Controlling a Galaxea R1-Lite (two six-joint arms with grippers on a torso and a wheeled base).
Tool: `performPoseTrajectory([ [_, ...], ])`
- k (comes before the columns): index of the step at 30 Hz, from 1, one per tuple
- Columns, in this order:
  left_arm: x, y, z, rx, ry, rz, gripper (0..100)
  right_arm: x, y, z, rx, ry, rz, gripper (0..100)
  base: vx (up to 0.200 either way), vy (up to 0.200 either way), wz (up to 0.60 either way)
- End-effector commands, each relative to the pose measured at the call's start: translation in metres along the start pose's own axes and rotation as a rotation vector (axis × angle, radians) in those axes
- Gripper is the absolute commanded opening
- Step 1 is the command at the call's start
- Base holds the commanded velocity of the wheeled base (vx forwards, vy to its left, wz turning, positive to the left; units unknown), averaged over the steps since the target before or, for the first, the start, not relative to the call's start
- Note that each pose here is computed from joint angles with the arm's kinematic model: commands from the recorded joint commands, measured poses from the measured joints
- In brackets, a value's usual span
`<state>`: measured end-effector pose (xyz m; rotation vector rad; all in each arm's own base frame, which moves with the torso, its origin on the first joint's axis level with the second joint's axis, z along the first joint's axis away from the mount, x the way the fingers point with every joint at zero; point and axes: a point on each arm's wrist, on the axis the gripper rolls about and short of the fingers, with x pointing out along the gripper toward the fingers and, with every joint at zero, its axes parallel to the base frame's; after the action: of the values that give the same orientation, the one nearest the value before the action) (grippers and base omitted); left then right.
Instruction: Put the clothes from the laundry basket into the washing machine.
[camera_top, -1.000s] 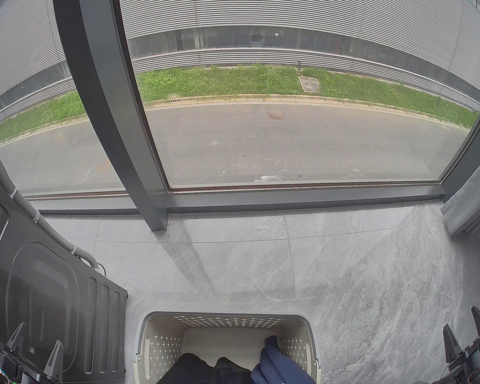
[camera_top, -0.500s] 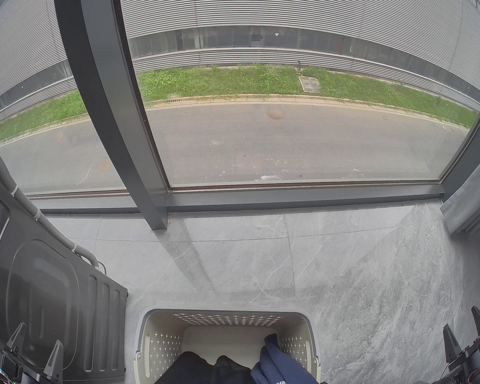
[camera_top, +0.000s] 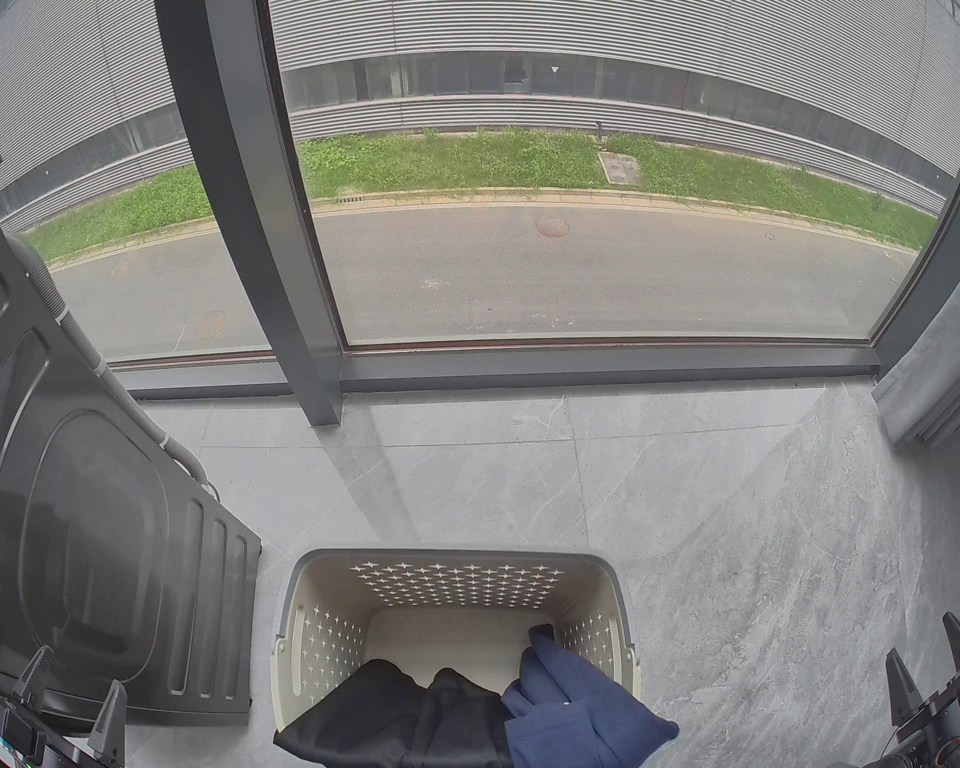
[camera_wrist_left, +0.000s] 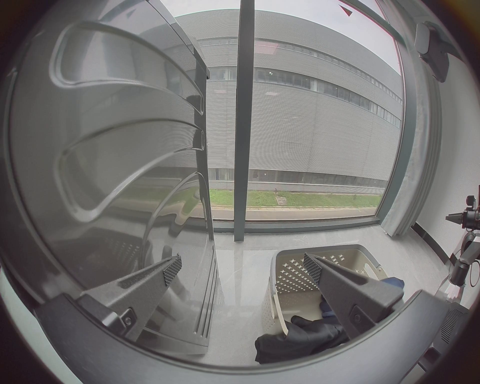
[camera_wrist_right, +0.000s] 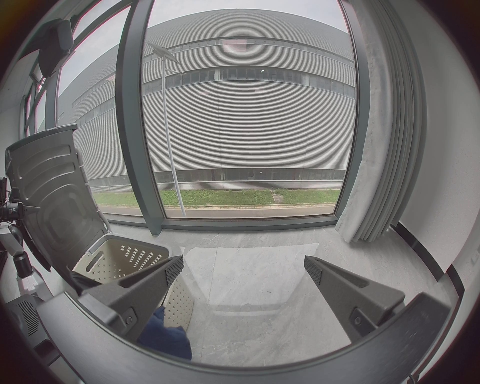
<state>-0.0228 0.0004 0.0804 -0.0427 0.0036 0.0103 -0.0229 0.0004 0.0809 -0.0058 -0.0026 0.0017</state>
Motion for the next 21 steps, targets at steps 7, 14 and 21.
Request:
performPoseTrajectory([
  [7,0.0003,0.0002,-0.0042,0.000,0.004,0.001,100,0.0002,0.0000,-0.0052,0.000,0.003,0.000,100,-0.200,0.000,0.00],
  [14,0.0003,0.0002,-0.0042,0.000,0.004,0.001,100,0.0002,0.0000,-0.0052,0.000,0.003,0.000,100,-0.200,0.000,0.00],
  [21,0.0003,0.0002,-0.0042,0.000,0.004,0.001,100,0.0002,0.0000,-0.0052,0.000,0.003,0.000,100,-0.200,0.000,0.00],
])
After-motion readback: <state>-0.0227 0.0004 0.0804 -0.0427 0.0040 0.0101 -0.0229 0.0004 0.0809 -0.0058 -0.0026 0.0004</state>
